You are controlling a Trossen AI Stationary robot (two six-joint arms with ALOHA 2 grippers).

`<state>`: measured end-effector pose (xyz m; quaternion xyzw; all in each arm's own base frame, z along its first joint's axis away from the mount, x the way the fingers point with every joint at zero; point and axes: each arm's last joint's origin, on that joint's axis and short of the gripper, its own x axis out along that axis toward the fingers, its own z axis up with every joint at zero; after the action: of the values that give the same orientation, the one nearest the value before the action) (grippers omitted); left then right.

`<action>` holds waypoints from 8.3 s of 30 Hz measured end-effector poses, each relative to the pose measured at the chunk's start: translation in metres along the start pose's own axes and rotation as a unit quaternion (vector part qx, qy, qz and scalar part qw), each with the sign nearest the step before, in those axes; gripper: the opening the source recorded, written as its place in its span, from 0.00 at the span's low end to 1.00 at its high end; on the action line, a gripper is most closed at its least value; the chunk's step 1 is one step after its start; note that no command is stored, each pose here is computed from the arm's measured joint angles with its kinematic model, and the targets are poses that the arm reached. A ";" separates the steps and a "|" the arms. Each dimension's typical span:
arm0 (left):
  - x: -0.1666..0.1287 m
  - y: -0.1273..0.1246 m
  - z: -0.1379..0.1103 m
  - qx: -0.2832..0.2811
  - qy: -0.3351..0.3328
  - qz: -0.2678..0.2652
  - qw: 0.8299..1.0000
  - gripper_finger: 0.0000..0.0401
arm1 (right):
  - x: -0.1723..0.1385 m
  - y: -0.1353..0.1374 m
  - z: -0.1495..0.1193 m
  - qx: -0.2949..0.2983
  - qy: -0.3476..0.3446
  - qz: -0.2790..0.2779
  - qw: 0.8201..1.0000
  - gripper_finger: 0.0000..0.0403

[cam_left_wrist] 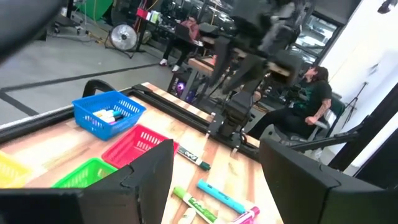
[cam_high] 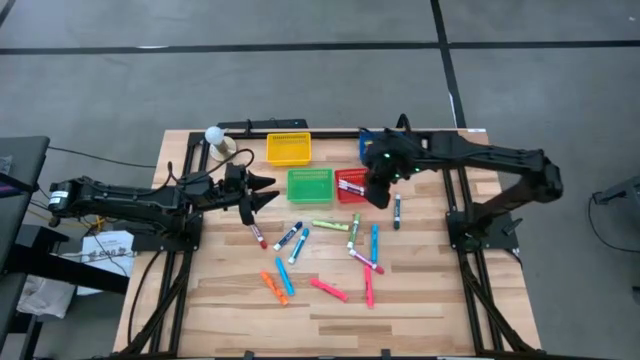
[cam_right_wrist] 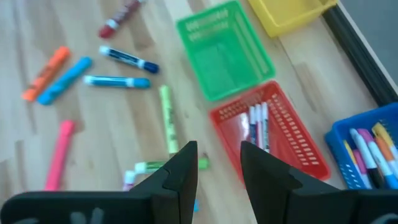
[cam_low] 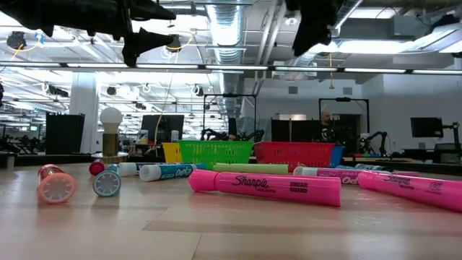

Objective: Pick & Place Markers
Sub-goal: Put the orange sharpie into the yellow bin

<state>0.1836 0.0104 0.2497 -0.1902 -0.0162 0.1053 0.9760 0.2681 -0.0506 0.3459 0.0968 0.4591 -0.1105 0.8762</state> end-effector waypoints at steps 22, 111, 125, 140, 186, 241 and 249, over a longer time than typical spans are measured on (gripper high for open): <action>-0.004 -0.018 -0.002 -0.036 0.001 -0.066 0.997 0.59 | -0.026 0.014 -0.076 0.044 -0.138 0.069 0.987 0.28; 0.007 -0.151 -0.147 -0.517 0.338 0.377 0.690 0.52 | -0.011 -0.008 -0.179 0.126 -0.320 0.146 0.927 0.28; 0.016 -0.137 -0.164 -0.494 0.352 0.431 0.668 0.52 | -0.011 -0.008 -0.178 0.126 -0.320 0.147 0.927 0.28; 0.016 -0.133 -0.181 -0.472 0.382 0.463 0.645 0.52 | -0.011 -0.008 -0.178 0.126 -0.320 0.147 0.927 0.28; 0.012 -0.132 -0.181 -0.461 0.397 0.468 0.641 0.20 | -0.011 -0.008 -0.178 0.126 -0.321 0.147 0.927 0.28; 0.063 0.000 0.059 -0.088 0.133 0.164 0.973 0.19 | -0.011 -0.008 -0.178 0.126 -0.321 0.145 0.928 0.28; 0.064 0.040 0.088 0.009 0.078 0.173 0.982 0.19 | -0.011 -0.008 -0.178 0.126 -0.320 0.145 0.928 0.28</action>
<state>0.2319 0.0925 0.3155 -0.1886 0.0943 0.2573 0.9430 0.1204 -0.0087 0.2543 0.2318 0.1171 -0.0645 0.9635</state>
